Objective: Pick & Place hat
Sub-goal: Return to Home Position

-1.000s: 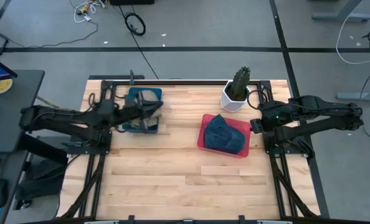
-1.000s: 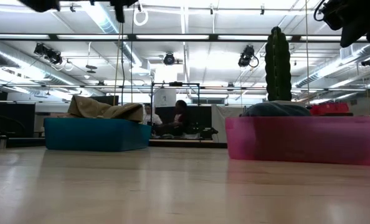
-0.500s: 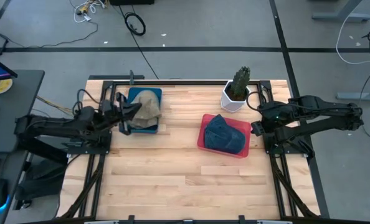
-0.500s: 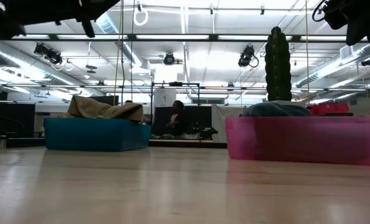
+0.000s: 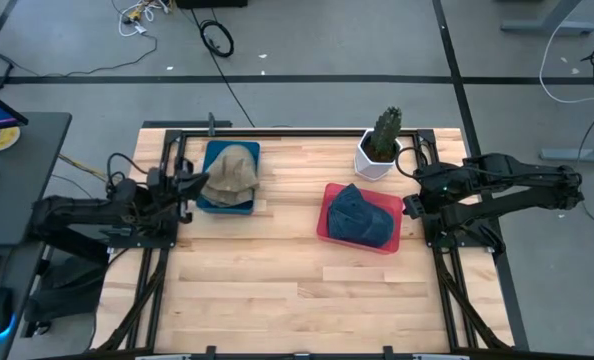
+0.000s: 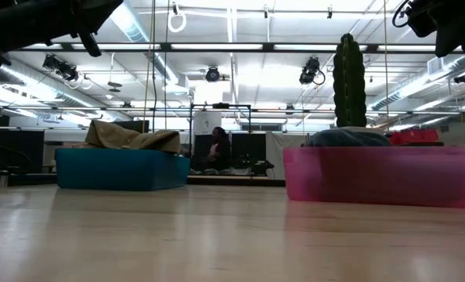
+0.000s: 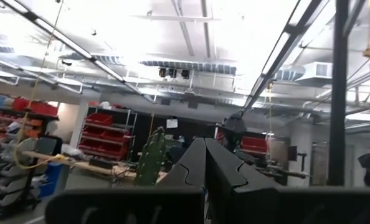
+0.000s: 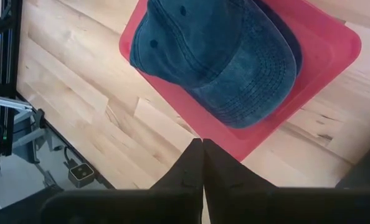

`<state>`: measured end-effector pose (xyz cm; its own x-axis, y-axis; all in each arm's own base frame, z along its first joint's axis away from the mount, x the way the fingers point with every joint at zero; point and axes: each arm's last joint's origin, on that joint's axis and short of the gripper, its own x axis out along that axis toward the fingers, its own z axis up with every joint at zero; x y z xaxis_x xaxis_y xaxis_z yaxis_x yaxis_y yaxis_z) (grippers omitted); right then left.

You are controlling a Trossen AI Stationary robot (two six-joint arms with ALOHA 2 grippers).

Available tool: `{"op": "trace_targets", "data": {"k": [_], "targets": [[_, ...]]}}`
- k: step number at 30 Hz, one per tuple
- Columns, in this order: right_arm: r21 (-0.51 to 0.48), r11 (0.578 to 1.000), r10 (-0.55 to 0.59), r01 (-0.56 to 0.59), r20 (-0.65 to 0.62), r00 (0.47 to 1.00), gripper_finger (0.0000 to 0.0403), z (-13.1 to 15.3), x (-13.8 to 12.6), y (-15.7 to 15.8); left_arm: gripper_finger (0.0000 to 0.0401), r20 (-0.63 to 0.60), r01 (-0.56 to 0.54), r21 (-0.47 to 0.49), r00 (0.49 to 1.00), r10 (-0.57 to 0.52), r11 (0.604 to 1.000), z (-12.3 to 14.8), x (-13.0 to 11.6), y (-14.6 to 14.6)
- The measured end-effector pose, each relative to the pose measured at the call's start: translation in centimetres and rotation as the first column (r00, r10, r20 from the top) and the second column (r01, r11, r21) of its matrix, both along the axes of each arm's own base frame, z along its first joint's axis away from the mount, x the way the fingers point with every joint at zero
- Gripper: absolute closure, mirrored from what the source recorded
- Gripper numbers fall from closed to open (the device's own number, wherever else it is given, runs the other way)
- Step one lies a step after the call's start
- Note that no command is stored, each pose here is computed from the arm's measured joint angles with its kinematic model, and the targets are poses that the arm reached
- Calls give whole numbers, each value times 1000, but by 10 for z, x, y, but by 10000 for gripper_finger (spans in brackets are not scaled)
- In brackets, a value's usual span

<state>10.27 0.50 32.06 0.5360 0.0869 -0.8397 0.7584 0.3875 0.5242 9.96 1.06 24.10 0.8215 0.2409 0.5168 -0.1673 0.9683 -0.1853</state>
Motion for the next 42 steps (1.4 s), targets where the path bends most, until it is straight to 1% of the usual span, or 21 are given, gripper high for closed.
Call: {"op": "trace_targets", "data": {"k": [7,13,20,25,30,34,37,42], "targets": [[7,1000,-12,12,-1,1000,399,0,0,0,399,39,29,30,999,-30,999,-6,-8,-2],[26,1000,-14,14,-3,1000,399,0,0,0,399,38,37,59,998,-40,998,-7,-12,-2],[46,999,7,-7,-3,1000,399,0,0,1,399,-29,47,57,999,-46,997,-13,-14,-3],[47,999,6,-6,-3,1000,399,0,0,1,399,-52,47,55,998,-44,997,-17,-18,-3],[52,999,0,1,-2,1000,399,0,0,1,399,-79,48,52,996,-44,998,-19,-17,-3],[54,999,-2,2,1,1000,399,0,1,1,399,-128,52,41,991,-47,998,-23,-15,-3],[52,999,1,-1,4,1000,399,0,2,1,399,-232,64,8,971,-60,998,-33,-11,-2],[48,999,7,-7,0,1000,399,0,3,1,399,-317,68,-21,946,-72,997,-42,-9,-2]]}}
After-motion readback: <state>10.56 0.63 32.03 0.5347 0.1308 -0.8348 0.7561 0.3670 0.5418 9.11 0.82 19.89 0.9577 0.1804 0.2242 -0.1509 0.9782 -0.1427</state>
